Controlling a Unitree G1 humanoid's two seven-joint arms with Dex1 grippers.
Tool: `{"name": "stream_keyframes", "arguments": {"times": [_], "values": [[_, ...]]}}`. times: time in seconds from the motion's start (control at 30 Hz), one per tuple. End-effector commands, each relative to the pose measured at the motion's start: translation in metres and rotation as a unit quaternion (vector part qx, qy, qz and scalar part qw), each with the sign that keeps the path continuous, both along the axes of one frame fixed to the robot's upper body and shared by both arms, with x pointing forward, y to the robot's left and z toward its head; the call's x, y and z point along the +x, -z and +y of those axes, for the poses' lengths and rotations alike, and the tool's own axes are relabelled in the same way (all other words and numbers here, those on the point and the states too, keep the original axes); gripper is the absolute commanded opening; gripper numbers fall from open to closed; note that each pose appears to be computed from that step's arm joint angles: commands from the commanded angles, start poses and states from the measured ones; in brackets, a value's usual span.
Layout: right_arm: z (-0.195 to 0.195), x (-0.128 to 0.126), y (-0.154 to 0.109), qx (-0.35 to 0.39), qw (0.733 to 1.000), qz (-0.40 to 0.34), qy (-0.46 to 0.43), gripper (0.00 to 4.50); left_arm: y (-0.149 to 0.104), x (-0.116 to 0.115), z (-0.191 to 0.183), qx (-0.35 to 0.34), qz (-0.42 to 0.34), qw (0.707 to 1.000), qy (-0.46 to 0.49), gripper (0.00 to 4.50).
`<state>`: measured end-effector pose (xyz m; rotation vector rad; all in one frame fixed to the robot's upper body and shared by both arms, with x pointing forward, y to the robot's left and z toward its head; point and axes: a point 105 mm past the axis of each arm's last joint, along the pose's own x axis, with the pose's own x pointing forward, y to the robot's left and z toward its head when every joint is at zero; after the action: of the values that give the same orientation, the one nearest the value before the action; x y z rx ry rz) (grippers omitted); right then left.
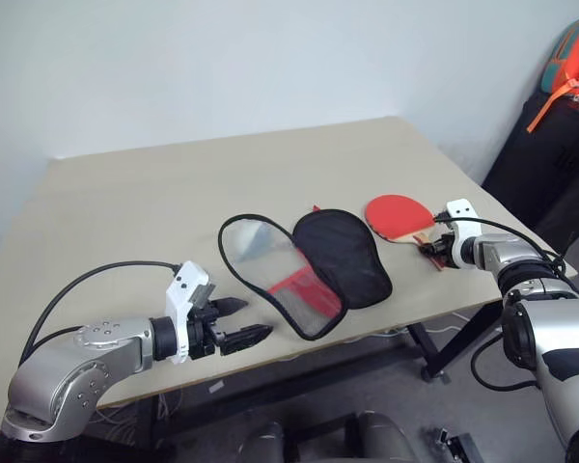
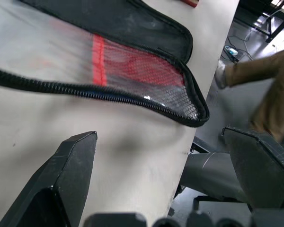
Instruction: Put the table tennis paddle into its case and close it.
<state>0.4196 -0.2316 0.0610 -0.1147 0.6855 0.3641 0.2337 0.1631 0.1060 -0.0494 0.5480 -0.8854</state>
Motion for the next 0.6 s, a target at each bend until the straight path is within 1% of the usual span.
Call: {"name": "stream_keyframes", "arguments": {"times": [0.03, 0.2, 0.33, 0.47, 0.6], "values": [[0.014, -0.002, 0.006, 0.016, 1.0, 0.02, -0.017, 1.1, -0.015, 0.002, 0.0, 0.0, -0.026, 1.0, 0.006, 4.5], [0.003, 0.003, -0.009, 0.025, 1.0, 0.004, 0.01, 1.1, -0.015, 0.002, -0.002, -0.001, -0.026, 1.0, 0.007, 4.5], [-0.011, 0.01, -0.031, 0.044, 0.997, -0.023, 0.057, 1.1, -0.013, 0.003, -0.005, -0.003, -0.024, 1.0, 0.01, 4.5], [-0.007, 0.013, -0.054, 0.088, 0.995, -0.032, 0.045, 1.1, -0.012, 0.005, -0.006, -0.006, -0.023, 1.0, 0.014, 4.5], [0.003, 0.009, -0.065, 0.095, 0.995, -0.036, 0.006, 1.1, -0.011, 0.008, -0.01, -0.01, -0.021, 0.999, 0.023, 4.5]]}}
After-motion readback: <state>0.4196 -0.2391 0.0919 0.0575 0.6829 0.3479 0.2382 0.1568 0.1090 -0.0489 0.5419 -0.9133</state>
